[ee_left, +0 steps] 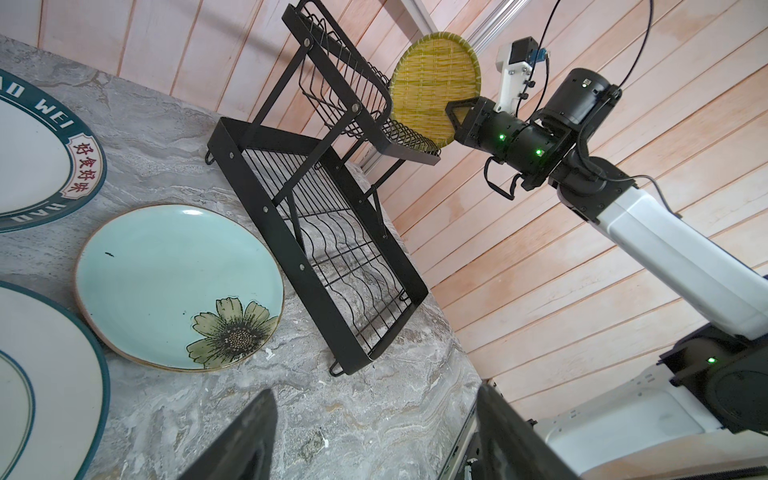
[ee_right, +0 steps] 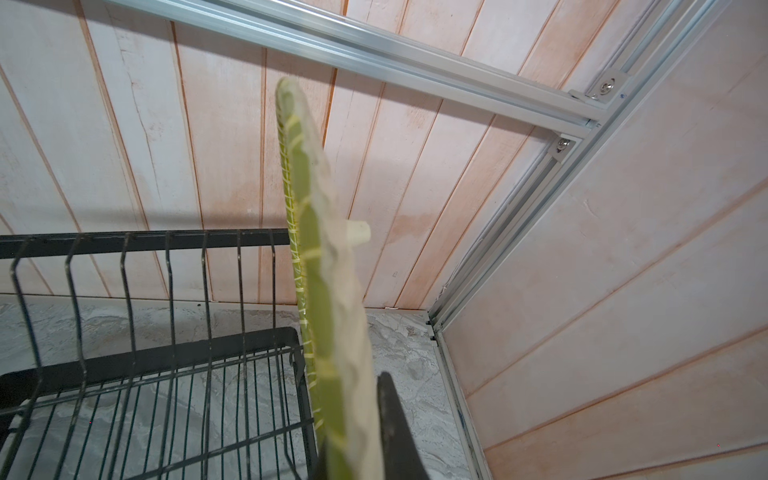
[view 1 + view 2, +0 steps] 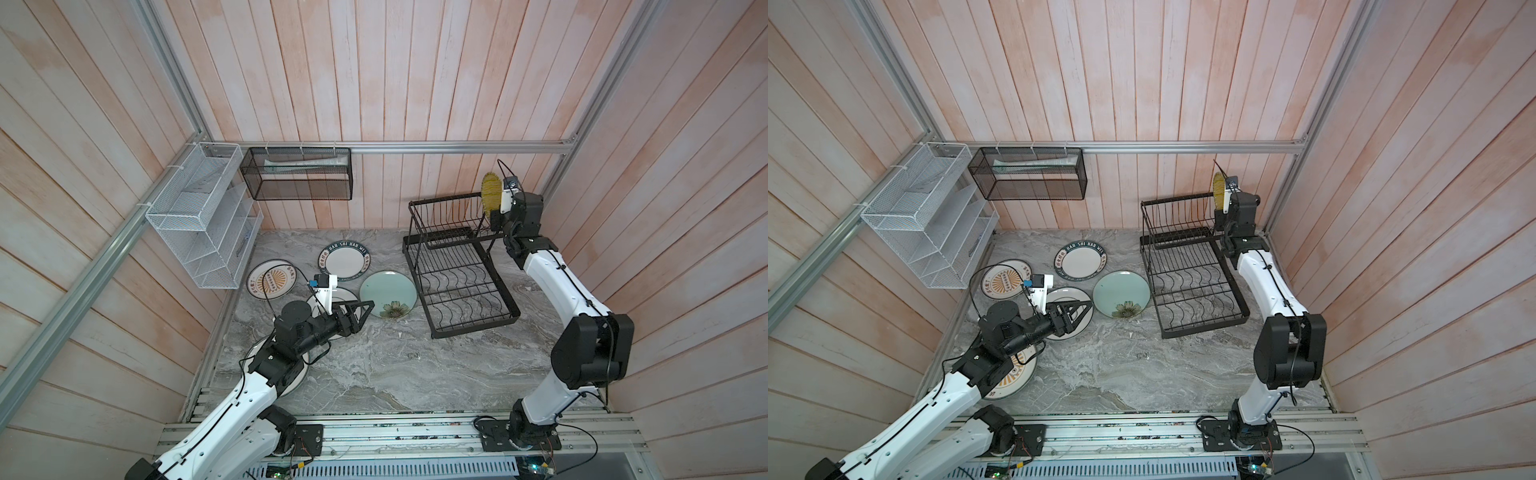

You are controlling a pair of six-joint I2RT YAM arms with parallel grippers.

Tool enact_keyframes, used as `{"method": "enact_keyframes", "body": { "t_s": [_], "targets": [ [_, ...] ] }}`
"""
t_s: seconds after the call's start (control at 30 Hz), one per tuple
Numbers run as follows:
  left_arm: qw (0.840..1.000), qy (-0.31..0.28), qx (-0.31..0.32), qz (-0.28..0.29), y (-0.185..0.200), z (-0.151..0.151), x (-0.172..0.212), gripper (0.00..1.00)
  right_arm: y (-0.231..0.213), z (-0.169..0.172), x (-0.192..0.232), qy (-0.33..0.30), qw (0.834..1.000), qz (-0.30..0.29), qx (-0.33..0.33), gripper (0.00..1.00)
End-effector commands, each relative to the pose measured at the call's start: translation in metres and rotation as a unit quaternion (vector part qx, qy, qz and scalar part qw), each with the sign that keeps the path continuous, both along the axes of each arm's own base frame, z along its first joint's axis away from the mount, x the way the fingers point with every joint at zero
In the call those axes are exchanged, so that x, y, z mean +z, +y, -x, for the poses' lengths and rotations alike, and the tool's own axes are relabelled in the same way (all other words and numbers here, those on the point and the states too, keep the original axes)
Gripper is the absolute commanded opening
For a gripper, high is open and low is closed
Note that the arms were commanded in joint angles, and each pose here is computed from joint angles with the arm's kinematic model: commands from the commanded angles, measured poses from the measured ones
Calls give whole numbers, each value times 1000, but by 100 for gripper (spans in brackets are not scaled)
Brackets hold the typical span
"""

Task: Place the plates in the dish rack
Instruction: 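Lower the tray into the upper rack slots with the right gripper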

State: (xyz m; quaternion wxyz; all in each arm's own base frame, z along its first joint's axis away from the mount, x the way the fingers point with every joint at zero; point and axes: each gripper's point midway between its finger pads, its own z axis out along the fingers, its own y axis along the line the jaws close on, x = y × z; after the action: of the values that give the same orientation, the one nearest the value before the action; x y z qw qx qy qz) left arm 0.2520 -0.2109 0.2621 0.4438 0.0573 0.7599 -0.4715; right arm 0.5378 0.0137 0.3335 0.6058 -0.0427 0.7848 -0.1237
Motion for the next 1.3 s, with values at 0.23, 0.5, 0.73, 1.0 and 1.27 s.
{"method": "enact_keyframes", "body": {
  "t_s": [0.23, 0.5, 0.73, 1.0, 1.27],
  "targets": [
    [1000, -14, 2, 1, 2, 2, 10, 76, 9, -4, 14, -19, 1000, 2, 24, 0],
    [1000, -15, 4, 1, 2, 2, 10, 76, 9, -8, 5, -4, 1000, 2, 23, 0],
    [1000, -15, 6, -1, 3, 2, 10, 76, 5, -10, 0, 2, 1000, 0, 9, 13],
    [1000, -14, 6, -1, 3, 2, 9, 76, 3, -9, 5, -4, 1000, -3, 2, 34],
    [1000, -13, 7, -2, 3, 2, 9, 76, -3, 0, 25, -26, 1000, -11, -12, 54]
  ]
}}
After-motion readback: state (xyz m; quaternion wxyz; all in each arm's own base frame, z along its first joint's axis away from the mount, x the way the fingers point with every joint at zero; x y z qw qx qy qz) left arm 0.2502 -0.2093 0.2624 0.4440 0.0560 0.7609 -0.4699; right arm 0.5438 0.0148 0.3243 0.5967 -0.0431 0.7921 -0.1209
